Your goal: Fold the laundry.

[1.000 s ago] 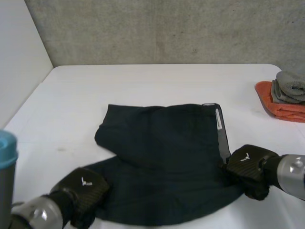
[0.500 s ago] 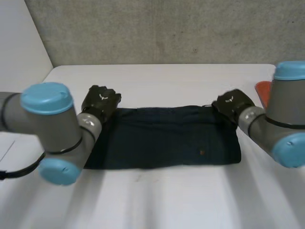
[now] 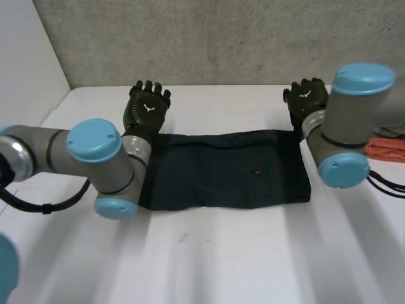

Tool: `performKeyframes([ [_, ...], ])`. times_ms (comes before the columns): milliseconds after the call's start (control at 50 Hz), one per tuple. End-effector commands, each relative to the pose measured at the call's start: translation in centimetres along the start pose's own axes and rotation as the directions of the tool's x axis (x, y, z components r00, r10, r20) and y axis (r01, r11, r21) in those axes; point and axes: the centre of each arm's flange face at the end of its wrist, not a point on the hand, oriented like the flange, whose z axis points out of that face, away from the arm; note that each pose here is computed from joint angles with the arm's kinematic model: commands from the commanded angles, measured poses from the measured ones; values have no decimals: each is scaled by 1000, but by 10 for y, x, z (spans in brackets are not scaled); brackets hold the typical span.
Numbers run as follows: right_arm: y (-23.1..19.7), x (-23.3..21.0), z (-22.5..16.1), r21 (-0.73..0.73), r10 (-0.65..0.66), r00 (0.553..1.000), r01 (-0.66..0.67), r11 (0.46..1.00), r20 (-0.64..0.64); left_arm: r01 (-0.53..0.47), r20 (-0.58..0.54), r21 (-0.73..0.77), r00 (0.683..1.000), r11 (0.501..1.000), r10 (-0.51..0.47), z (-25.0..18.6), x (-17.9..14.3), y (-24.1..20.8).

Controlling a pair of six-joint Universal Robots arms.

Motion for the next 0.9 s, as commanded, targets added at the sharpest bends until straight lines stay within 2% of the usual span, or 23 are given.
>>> performKeyframes([
  [20,-2,12,-58,-23,72,993,-70,997,94,47,-23,-13,999,999,-48,-46,-19,-28],
  [140,46,-5,-92,-166,118,965,-80,983,234,147,-51,-49,987,988,-150,-80,-22,-29],
  [220,63,-15,-103,-203,137,952,-82,976,274,196,-62,-77,978,978,-201,-89,-19,-24],
  [640,96,-37,-69,-130,119,963,-89,987,243,203,-72,-105,975,974,-211,-91,-13,-15],
  [900,95,-13,-67,-144,127,972,-99,985,196,205,-68,-105,975,973,-212,-91,-15,-14],
])
